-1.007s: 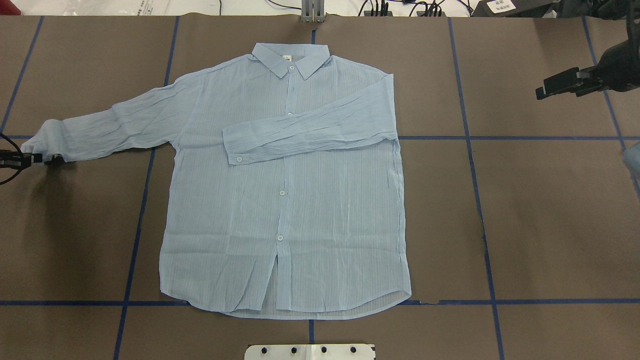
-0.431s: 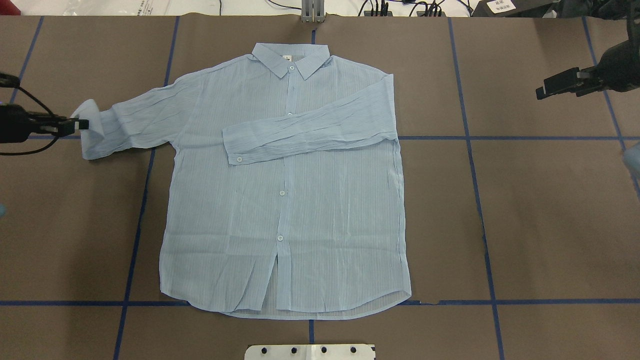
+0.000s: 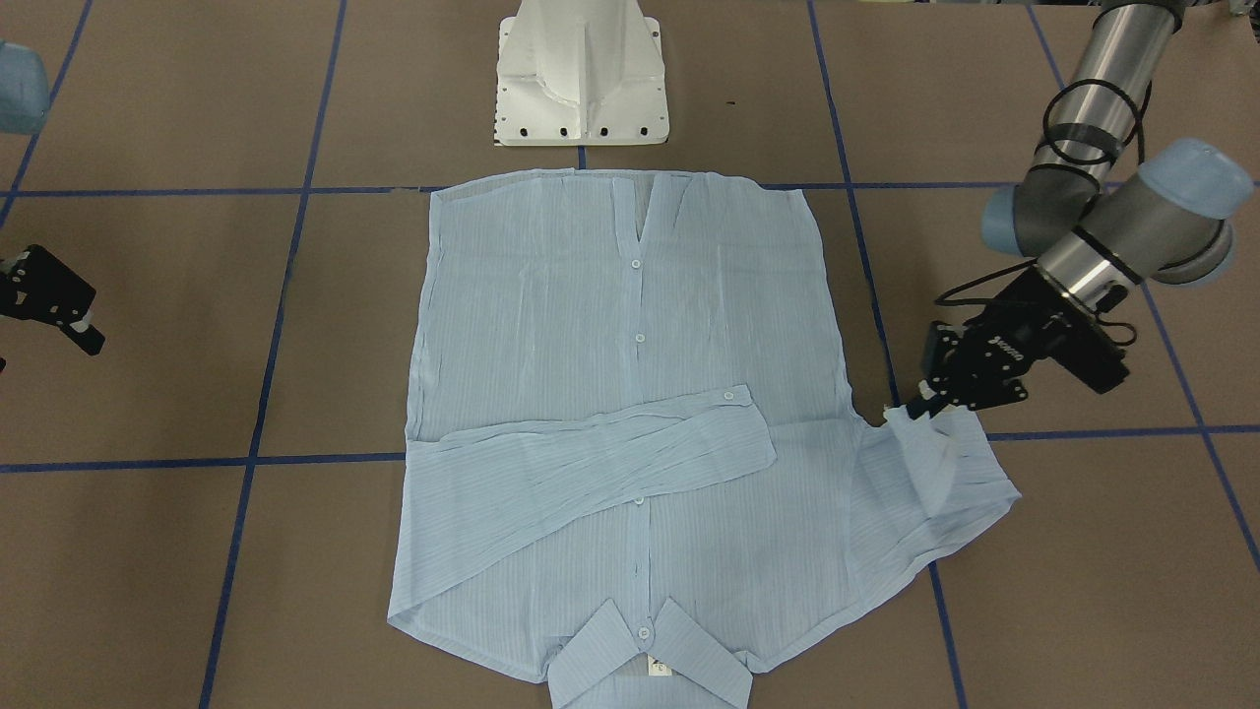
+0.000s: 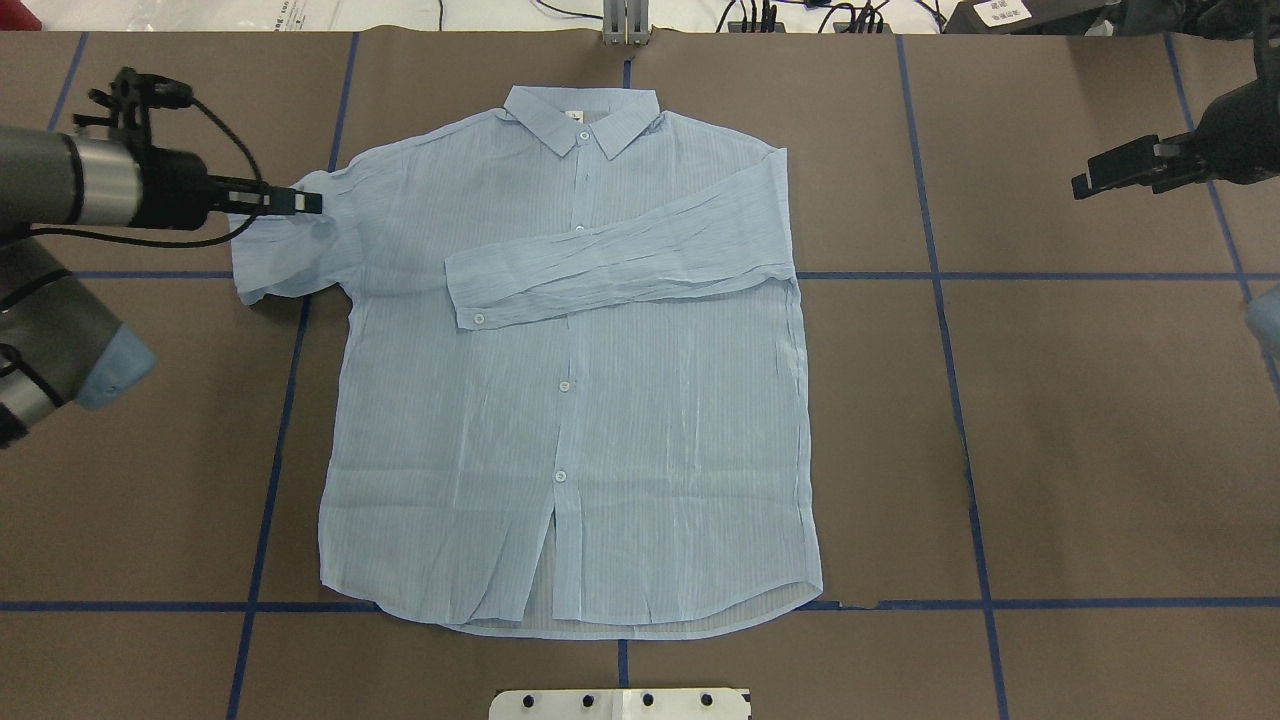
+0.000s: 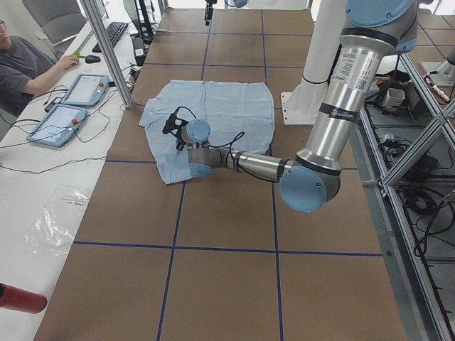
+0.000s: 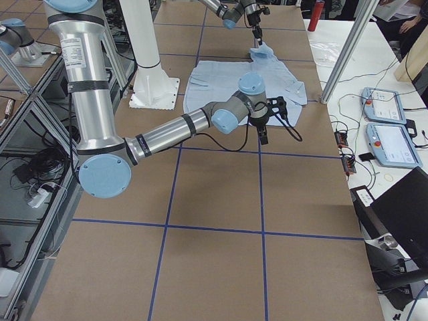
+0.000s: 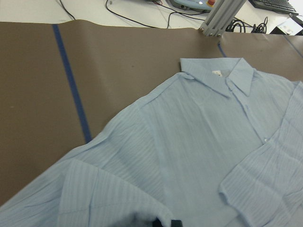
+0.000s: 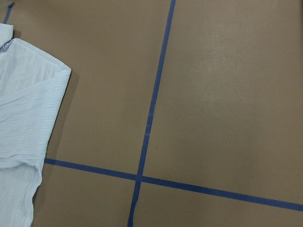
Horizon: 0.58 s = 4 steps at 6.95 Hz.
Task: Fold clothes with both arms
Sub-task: 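Carry the sleeve with the left gripper across the shirt front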
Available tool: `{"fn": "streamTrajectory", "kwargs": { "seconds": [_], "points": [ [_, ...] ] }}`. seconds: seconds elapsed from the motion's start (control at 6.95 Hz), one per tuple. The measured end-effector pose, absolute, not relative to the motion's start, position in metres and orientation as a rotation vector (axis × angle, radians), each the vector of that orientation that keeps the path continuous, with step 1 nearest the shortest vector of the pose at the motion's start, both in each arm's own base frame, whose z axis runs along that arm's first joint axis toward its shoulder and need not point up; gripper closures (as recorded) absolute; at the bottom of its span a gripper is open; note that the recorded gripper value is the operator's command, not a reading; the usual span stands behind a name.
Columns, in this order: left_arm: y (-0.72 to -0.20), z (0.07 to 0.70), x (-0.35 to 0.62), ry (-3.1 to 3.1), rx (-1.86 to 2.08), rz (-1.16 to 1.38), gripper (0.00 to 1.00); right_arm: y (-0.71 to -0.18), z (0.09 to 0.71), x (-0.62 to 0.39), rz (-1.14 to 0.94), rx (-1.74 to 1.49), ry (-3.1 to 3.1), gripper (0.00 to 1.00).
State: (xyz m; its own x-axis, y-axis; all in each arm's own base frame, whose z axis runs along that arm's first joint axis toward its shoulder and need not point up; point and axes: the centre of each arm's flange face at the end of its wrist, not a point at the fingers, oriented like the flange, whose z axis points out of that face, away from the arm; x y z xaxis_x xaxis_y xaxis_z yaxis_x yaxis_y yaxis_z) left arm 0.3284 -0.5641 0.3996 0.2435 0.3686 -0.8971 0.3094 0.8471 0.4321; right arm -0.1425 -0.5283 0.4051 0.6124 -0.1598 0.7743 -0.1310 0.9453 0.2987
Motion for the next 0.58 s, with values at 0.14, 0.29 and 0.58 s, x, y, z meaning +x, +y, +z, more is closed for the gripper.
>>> {"fn": "streamTrajectory", "kwargs": {
  "seconds": [0.14,0.29,0.58],
  "points": [
    [-0.563,0.353,0.377,1.384,0.567,0.005,1.0,-0.528,0.405,-0.142,-0.017,0.345,-0.917,0.0],
    [-0.555,0.31,0.424,1.41,0.536,-0.031,1.0,-0.528,0.404,-0.143,-0.018,0.347,-0.917,0.0],
    [-0.528,0.256,0.491,1.431,0.506,-0.082,1.0,-0.529,0.403,-0.143,-0.018,0.347,-0.918,0.0]
  ]
}}
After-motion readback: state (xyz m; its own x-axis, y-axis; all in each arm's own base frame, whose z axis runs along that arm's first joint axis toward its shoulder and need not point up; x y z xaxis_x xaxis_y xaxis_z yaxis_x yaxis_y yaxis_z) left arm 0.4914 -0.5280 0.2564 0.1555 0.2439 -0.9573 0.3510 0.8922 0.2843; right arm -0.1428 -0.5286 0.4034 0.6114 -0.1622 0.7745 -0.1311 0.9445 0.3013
